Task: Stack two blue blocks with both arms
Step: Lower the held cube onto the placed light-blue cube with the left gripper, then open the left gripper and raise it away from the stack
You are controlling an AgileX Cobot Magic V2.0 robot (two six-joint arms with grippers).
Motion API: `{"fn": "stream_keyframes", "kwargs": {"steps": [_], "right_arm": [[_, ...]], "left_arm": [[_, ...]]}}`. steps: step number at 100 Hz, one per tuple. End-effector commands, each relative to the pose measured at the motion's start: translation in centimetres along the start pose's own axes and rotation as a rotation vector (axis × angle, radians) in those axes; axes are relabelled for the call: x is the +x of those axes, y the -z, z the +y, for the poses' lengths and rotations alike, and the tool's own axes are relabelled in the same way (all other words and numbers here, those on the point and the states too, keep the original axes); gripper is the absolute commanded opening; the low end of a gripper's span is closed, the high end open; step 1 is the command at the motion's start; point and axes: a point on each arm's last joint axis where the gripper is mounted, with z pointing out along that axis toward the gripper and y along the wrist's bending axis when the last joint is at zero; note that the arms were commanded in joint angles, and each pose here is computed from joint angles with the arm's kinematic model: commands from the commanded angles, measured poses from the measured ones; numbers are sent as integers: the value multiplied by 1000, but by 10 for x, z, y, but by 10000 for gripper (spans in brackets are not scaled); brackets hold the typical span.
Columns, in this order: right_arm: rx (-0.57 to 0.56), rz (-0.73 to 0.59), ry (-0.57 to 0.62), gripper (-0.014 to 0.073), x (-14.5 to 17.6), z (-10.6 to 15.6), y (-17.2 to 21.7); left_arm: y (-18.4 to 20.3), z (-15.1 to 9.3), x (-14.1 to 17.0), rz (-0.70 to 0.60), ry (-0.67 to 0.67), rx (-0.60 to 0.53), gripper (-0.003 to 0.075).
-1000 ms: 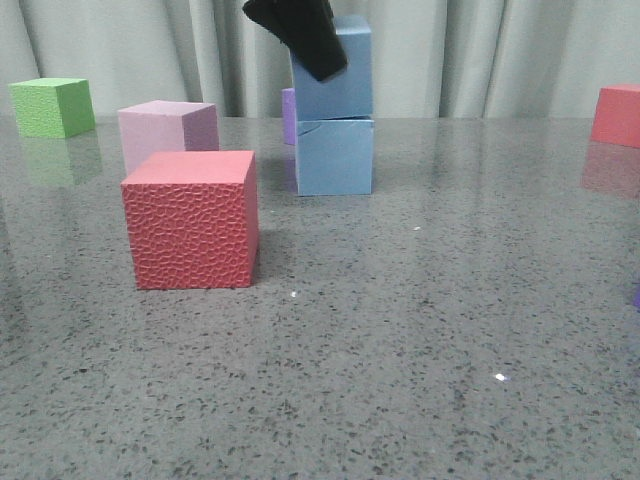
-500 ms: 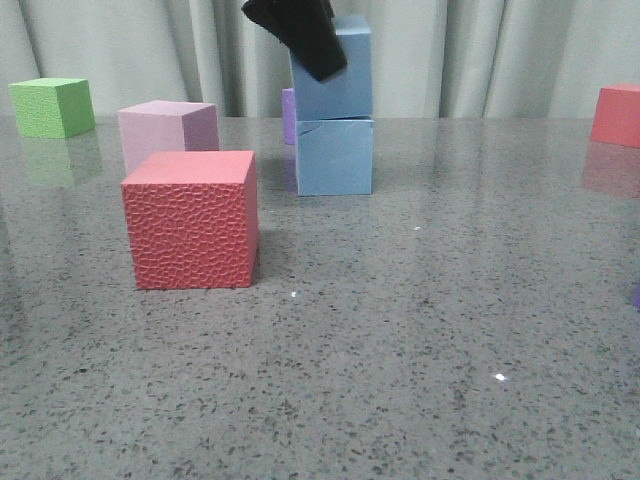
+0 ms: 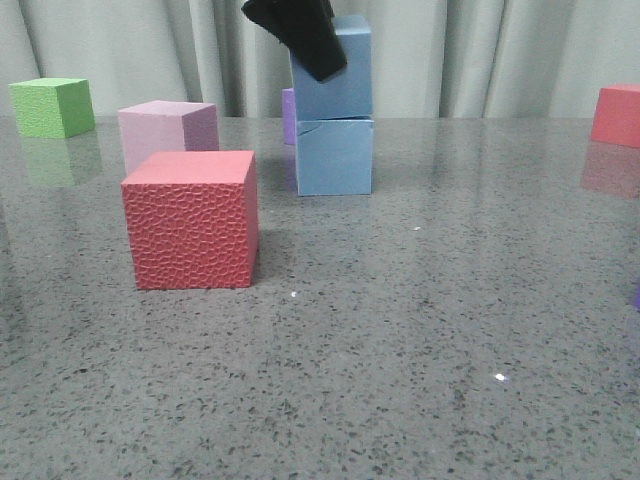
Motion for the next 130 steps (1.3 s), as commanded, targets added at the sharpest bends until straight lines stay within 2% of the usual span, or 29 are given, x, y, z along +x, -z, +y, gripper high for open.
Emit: {"fn": "stream_keyframes", "kwargs": {"steps": [1,13,32,71,90,118,130], "right_arm": [[-4,-93,7,646,-10,-2,9],[-4,-93,7,646,-10,-2,9],[-4,-93,7,646,-10,-2,9],[-4,-93,7,646,-10,-2,9],[-4,-93,7,646,-10,-2,9],[-3,-92,7,646,-10,-2,9],[-3,-92,7,646,-10,-2,9]], "left_arm": [[35,0,-17,-85,-16,-87,331],[35,1,-17,-93,-16,-106,420],[35,2,-18,-99,-15,-113,503],[35,0,-17,-94,-14,-91,584],[37,2,-19,-104,-16,-113,679],[41,7,-14,-47,48,-183,685],[49,6,-17,-65,63,-209,684]]}}
